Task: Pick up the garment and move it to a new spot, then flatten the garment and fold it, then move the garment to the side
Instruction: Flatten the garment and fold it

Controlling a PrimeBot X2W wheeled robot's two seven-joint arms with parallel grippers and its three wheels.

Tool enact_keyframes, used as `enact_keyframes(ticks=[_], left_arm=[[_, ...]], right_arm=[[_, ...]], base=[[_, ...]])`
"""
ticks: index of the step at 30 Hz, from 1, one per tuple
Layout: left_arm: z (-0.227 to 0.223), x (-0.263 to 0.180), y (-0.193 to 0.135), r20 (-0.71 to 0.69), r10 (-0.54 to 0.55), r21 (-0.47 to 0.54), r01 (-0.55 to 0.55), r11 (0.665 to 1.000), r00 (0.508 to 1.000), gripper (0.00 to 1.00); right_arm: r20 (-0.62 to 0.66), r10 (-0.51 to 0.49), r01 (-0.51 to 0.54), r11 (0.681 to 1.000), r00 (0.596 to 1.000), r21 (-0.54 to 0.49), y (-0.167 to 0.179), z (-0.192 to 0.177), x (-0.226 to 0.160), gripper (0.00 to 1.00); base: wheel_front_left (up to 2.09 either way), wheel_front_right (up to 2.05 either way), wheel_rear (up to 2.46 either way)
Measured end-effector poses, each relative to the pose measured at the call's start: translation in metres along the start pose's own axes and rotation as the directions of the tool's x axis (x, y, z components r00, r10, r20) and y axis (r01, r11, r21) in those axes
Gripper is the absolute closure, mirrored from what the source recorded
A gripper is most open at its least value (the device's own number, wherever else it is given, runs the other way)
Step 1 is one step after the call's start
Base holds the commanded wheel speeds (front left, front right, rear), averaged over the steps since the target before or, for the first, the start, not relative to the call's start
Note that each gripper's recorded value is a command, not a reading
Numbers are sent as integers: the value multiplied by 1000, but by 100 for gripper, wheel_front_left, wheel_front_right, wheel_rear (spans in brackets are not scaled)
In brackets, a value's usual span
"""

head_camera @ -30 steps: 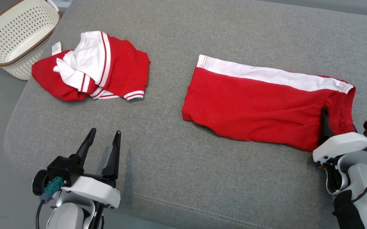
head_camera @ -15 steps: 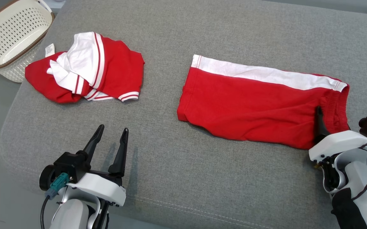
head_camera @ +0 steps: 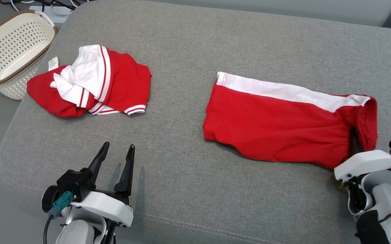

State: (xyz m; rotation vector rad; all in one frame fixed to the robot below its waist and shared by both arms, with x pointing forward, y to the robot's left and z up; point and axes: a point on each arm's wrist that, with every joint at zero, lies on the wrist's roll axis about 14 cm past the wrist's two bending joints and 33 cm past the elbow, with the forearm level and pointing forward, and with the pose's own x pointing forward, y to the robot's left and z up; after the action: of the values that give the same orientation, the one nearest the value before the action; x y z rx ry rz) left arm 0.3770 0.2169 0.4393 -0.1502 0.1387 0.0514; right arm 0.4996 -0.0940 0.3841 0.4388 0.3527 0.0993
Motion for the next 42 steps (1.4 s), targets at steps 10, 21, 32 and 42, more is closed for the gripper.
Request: enact_keyframes(ticks=[10, 21, 32, 42], left_arm=[[-6, 4, -26, -13, -66, -29, 65, 997, 998, 0], [-8, -12, -26, -19, -49, -67, 47, 997, 999, 0], [-13, -32, 3, -36, 47, -73, -50, 996, 998, 0], [6, -14, -7, 27, 12, -79, -10, 997, 1000, 0]], right_arm=[[85, 136, -122, 981, 987, -148, 34, 46, -3, 100], [-132, 417, -436, 882, 899, -180, 148, -6, 1, 100], [-195, 442, -477, 855, 875, -203, 177, -26, 24, 0], [198, 407, -378, 910, 892, -170, 155, 107, 29, 0]], base=[[0, 0, 0], [0, 0, 0], [0, 0, 0], [0, 0, 0]])
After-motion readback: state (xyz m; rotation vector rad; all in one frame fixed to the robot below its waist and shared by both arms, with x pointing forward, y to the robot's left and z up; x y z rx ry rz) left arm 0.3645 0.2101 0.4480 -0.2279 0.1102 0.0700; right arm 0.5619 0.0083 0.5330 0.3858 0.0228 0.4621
